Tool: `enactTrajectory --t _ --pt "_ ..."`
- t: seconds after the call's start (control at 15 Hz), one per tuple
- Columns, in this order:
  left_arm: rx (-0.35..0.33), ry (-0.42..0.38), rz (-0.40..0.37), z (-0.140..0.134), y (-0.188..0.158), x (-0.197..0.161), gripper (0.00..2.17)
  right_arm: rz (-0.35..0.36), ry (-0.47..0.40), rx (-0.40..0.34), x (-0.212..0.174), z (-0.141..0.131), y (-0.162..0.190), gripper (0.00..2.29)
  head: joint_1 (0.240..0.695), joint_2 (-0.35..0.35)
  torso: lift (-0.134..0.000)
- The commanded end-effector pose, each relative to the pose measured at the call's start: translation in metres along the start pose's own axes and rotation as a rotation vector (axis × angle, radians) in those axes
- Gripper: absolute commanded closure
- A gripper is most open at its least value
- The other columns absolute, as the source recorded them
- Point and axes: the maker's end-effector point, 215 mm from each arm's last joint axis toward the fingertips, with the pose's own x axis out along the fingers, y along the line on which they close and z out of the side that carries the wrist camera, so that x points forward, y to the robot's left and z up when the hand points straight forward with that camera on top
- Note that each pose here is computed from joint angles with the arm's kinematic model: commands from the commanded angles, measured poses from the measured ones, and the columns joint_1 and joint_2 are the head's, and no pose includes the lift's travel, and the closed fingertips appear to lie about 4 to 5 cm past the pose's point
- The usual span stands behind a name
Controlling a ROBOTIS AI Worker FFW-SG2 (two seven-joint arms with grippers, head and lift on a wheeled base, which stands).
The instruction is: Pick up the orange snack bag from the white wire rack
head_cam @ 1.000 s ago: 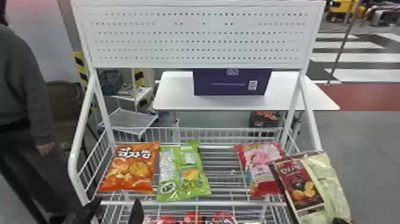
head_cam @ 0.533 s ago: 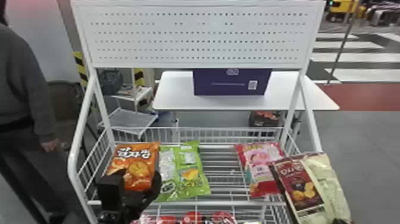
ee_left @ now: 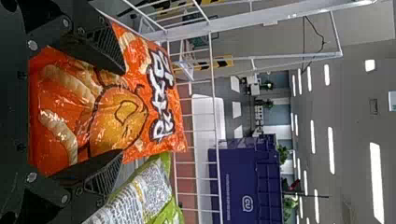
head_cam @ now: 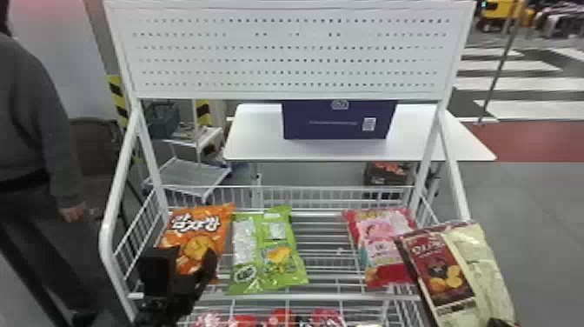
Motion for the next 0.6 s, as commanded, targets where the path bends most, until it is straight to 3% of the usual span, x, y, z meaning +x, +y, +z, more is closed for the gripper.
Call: enactTrajectory --t 0.0,0.13,0.33,0.53 --pt "0.002 0.020 0.029 -0.006 0.008 -0.002 2.01 -0.003 0.000 0.001 -0.001 0.000 -0.001 2.26 0.499 0.000 0.000" --pt "0.005 0.041 0.010 -0.010 0.003 -0.004 2.15 -0.004 0.002 0.000 -0.001 -0.001 -0.001 2.26 0.499 0.000 0.000" --pt "0.006 0.024 0.001 -0.003 -0.005 -0.011 2.15 -0.004 0.003 0.002 -0.002 -0.001 -0.001 2.26 0.499 0.000 0.000" --pt "-0.021 -0.054 -0.004 0.032 -0.009 -0.036 2.15 -0.001 0.001 0.003 -0.001 0.000 0.000 2.26 0.499 0.000 0.000"
